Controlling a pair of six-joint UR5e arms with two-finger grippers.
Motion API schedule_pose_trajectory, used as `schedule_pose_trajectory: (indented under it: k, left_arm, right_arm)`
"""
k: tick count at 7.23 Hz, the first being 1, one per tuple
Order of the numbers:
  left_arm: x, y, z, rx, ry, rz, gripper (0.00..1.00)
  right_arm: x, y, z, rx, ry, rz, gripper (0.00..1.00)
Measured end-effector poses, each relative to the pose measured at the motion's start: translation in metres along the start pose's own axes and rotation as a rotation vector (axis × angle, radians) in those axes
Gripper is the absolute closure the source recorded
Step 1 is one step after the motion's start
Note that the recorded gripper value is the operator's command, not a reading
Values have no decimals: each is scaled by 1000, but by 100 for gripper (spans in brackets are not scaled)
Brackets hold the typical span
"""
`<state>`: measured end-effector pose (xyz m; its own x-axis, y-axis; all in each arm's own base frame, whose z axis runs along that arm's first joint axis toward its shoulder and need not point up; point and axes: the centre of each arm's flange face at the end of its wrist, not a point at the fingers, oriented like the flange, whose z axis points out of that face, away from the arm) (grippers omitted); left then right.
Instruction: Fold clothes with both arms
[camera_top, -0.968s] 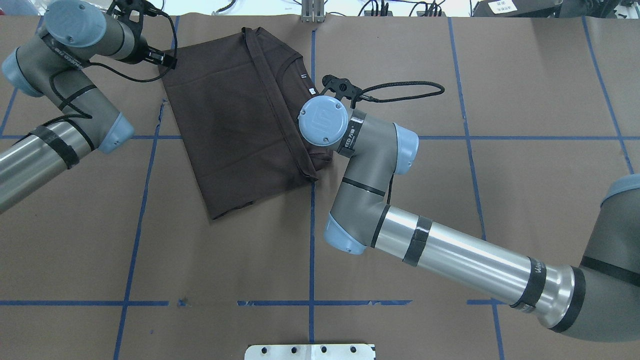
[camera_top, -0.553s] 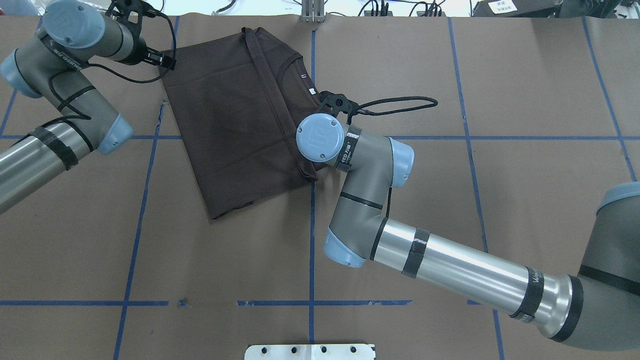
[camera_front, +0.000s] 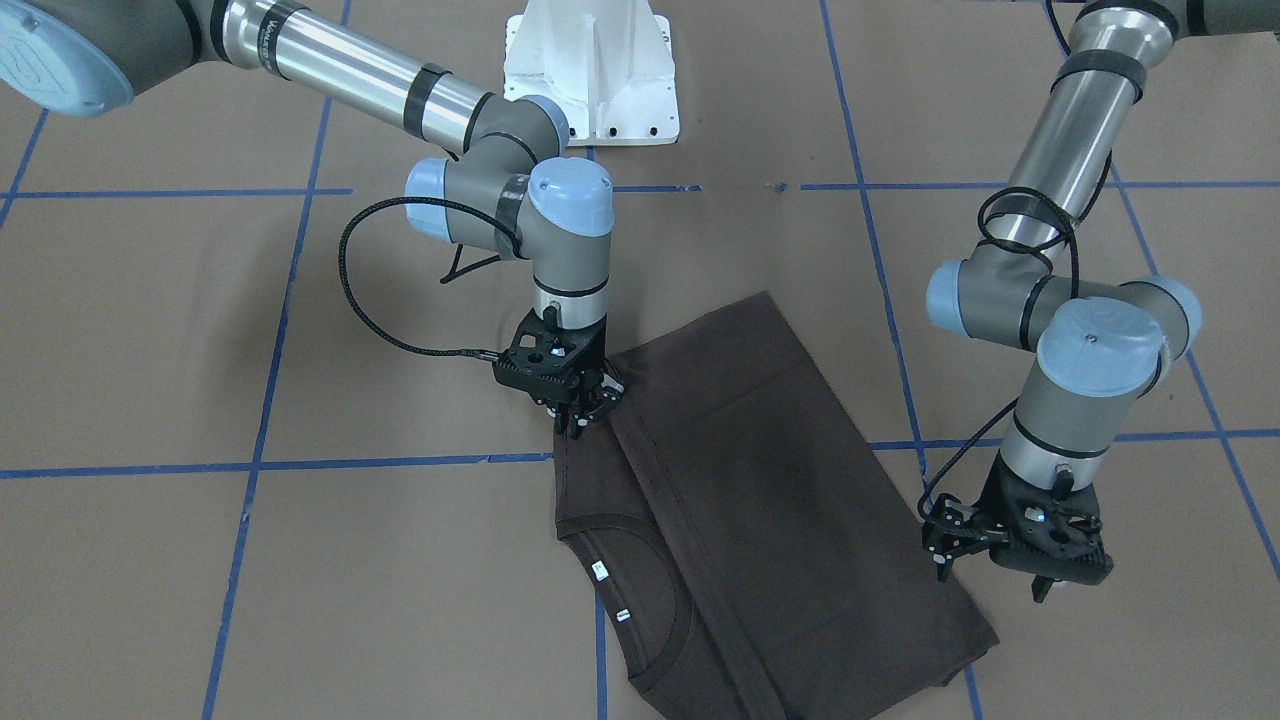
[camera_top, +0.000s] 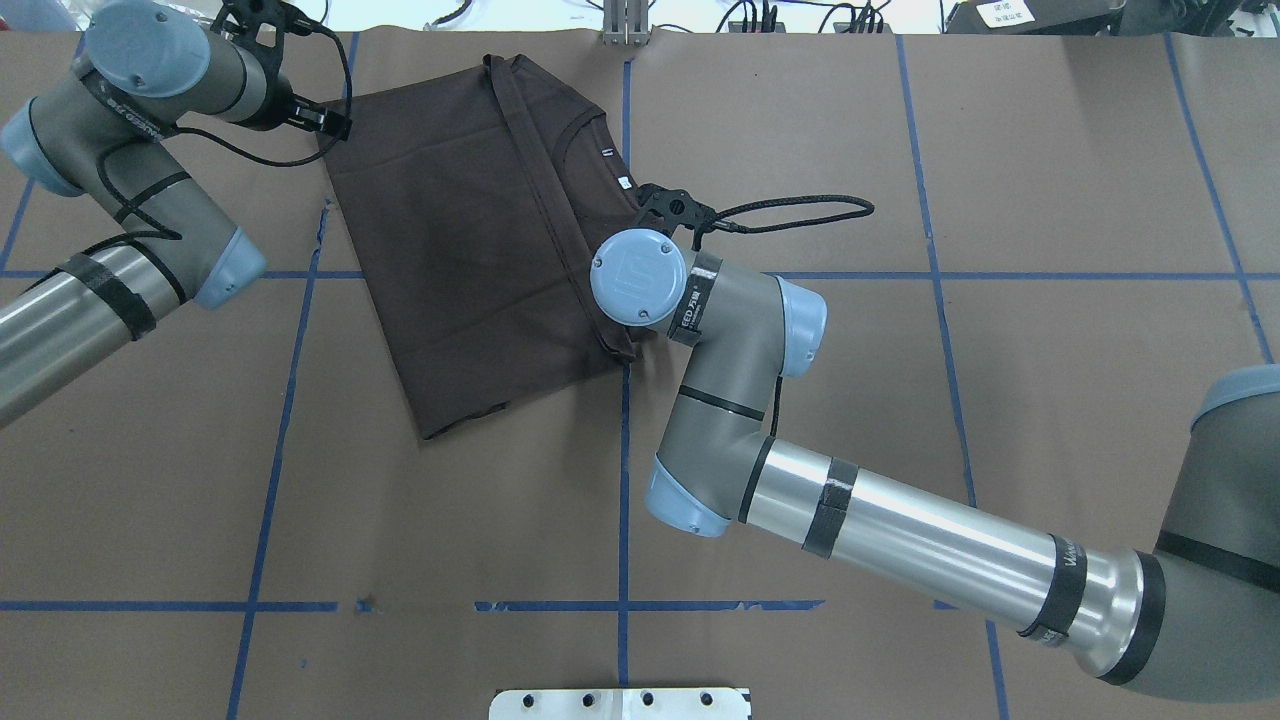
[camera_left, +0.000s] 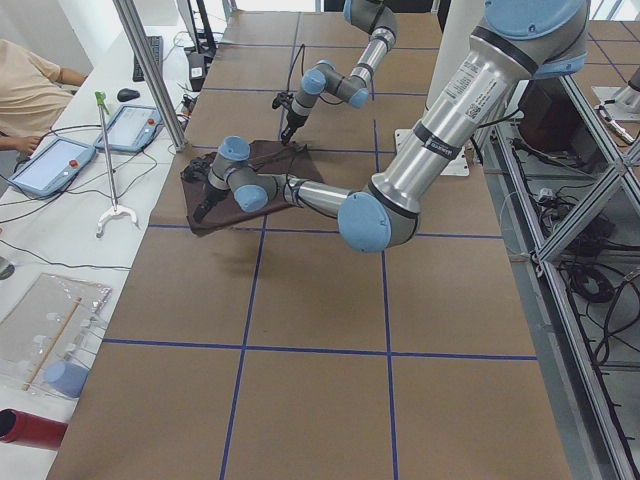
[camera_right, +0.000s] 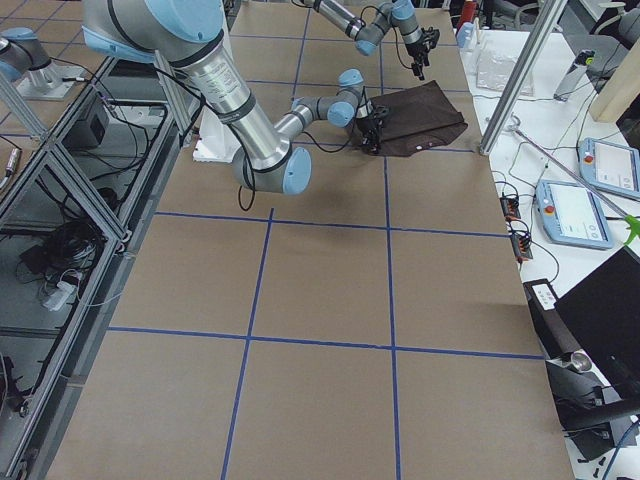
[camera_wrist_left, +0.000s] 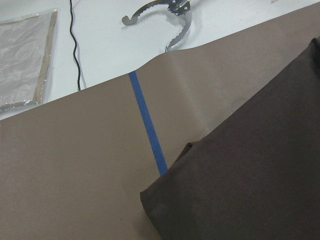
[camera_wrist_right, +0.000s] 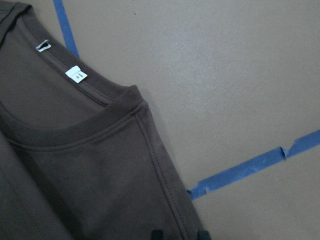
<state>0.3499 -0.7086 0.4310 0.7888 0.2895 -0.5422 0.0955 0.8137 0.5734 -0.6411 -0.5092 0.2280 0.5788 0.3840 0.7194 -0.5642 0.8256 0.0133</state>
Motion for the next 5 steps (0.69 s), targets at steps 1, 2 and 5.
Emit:
schedule_pose_trajectory:
  k: [1,2,5]
  left_arm:
    - [0,0,0,1,1,0,0]
    - [1,-1,-1,4,2,1,0]
    - [1,-1,-2,12,8,2,0]
  right_arm:
    - [0,0,0,0,1,0,100]
    - [0,0,-1,-2,3,-1,100]
    - [3,0,2,-4,16,-55,29]
